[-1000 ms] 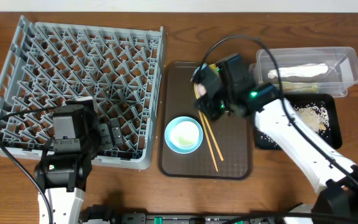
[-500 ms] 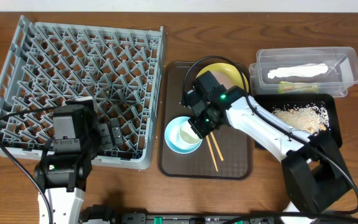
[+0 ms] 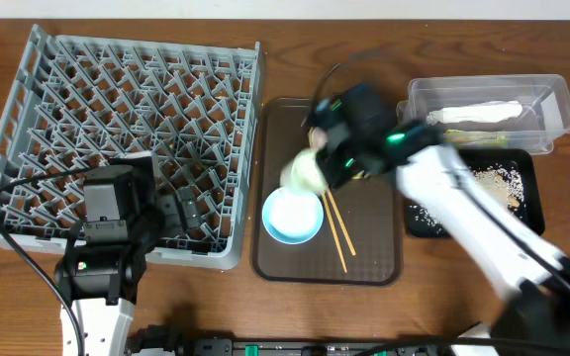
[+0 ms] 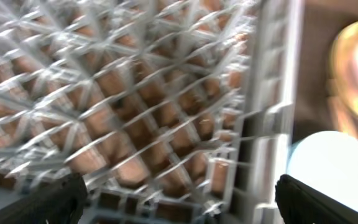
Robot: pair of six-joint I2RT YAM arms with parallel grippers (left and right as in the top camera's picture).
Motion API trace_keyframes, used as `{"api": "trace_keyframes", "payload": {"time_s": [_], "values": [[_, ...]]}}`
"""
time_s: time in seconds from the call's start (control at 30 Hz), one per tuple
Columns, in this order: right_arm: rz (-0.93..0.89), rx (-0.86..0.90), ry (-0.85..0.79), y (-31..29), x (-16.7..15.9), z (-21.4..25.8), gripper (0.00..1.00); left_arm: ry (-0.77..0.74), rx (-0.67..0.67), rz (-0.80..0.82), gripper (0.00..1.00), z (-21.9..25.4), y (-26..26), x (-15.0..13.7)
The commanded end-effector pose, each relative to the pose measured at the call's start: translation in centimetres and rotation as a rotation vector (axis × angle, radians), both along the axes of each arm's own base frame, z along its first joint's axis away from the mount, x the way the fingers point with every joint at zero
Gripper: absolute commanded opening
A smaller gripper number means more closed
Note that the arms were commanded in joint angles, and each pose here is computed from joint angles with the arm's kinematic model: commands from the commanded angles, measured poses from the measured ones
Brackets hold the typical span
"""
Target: Sort waste into correct bins and load items into the dishwasher
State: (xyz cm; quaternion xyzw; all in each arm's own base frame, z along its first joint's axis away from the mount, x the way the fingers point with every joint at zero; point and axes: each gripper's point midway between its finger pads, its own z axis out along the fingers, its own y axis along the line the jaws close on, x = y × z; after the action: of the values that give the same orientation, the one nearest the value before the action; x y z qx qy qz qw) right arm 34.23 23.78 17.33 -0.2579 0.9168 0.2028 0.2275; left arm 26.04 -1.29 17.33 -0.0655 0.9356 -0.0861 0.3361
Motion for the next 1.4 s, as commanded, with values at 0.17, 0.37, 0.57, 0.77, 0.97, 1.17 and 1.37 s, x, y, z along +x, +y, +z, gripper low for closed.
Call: {"api": "trace_keyframes", "payload": {"time_s": [0.17,0.37,0.57,0.77,0.97,1.17,1.37], "values": [[-0.168,0.420,0.019,-2.6,3.8,7.8,0.01,-0.246,-0.376,-0.399,1.00,6.6,-8.5,2.1],[0.079,0.650,0.099,0.5,0.8,11.2,0.01,-0.427,-0.547,-0.718,1.00,11.5,-12.3,1.7],[0.300,0.779,0.123,3.7,-2.6,14.2,0.01,-0.498,-0.626,-0.868,1.00,13.8,-13.6,1.0],[0.374,0.794,0.158,5.8,-4.6,14.6,0.01,-0.532,-0.652,-0.916,1.00,15.2,-14.2,0.6],[0.442,0.803,0.170,7.8,-6.5,15.1,0.01,-0.576,-0.647,-1.010,1.00,16.1,-15.6,-0.4],[0.464,0.801,0.178,8.5,-7.2,15.1,0.01,-0.591,-0.643,-1.033,0.98,16.4,-16.0,-0.7],[0.442,0.799,0.168,8.0,-6.5,15.0,0.01,-0.591,-0.643,-1.032,0.95,16.4,-16.0,-0.7]]}}
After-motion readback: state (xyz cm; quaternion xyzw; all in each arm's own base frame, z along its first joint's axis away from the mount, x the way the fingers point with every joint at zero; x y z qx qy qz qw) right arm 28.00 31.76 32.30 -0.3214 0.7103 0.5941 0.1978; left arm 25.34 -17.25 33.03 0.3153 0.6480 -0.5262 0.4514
